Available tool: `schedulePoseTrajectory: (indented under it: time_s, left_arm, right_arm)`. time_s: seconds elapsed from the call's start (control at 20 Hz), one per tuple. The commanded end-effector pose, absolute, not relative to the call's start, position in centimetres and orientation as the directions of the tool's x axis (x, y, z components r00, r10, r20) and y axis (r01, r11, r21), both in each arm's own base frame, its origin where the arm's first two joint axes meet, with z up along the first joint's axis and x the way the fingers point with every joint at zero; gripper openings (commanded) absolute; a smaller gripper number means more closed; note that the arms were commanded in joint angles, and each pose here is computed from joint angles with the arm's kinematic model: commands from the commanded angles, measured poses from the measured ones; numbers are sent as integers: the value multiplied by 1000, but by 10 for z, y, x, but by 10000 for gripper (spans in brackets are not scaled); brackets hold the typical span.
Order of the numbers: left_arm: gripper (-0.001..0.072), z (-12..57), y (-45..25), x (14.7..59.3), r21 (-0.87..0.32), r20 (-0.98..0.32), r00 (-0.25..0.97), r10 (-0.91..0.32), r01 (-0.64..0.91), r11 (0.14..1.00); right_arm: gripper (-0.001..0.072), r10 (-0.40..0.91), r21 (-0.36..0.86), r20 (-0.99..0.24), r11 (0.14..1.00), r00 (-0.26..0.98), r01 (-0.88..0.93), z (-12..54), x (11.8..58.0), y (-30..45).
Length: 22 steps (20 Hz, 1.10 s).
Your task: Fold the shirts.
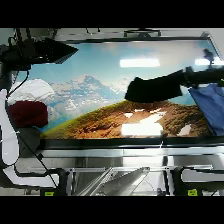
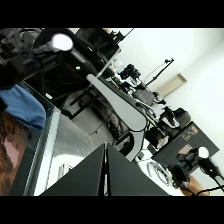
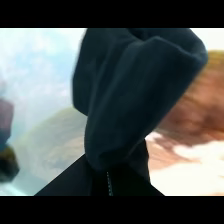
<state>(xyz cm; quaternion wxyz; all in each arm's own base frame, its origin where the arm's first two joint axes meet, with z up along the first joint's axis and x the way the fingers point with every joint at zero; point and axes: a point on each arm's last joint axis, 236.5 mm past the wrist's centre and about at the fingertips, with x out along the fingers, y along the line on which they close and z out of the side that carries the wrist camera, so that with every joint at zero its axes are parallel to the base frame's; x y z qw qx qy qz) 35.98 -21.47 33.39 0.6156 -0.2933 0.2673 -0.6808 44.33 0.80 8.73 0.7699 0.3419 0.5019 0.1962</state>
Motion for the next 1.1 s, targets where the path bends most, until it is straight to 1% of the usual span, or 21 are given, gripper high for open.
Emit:
schedulePoseTrajectory:
  time_s: [0.0,0.15,0.2,0.3,0.4,0.5,0.55,0.65,0.7,0.75,0.8,0.85,0.9,0.95,1.05]
  left_arm:
    - [5,334,-215,358,-728,69,-77,-995,678,-103]
    - [5,333,-215,358,-727,68,-77,-995,679,-103]
    - [6,333,-215,358,-727,68,-77,-995,679,-102]
    - [5,333,-215,358,-727,68,-77,-995,679,-102]
    - [5,333,-215,358,-727,68,-77,-995,679,-102]
    - [5,333,-215,355,-726,65,-91,-994,679,-110]
    - [5,332,-214,353,-726,62,-99,-993,678,-113]
    - [5,332,-214,353,-726,63,-98,-993,678,-113]
    - [5,332,-214,353,-726,63,-99,-993,678,-114]
    - [5,332,-214,353,-726,63,-99,-993,678,-113]
    - [5,332,-214,353,-726,62,-99,-993,678,-113]
    - [6,332,-214,353,-726,62,-99,-993,678,-113]
    - [5,332,-214,353,-726,62,-99,-993,678,-113]
    - [5,332,-214,353,-726,62,-99,-993,678,-113]
    - [6,332,-214,353,-726,63,-98,-993,678,-113]
  right_arm:
    - [14,533,685,-660,717,530,132,116,401,-66]
    - [16,486,669,-653,730,581,141,129,390,-93]
    - [16,479,668,-649,730,591,142,128,393,-95]
    - [16,458,684,-609,716,648,137,129,418,-98]
    - [16,415,720,-507,686,755,106,134,464,-105]
    - [16,336,749,-380,658,861,74,141,512,-118]
    - [16,292,771,-307,634,906,57,151,533,-129]
    - [16,229,822,-166,570,959,6,189,559,-154]
    - [16,203,819,-107,574,973,-30,216,566,-168]
    - [16,184,799,-69,599,981,-56,240,565,-180]
    - [16,163,775,-28,626,986,-81,267,559,-192]
    - [16,139,770,-4,632,990,-86,288,550,-204]
    - [15,108,783,-10,619,994,-59,297,537,-217]
    - [15,83,795,-52,606,995,-9,296,522,-231]
    - [16,55,785,-201,606,978,128,273,489,-251]
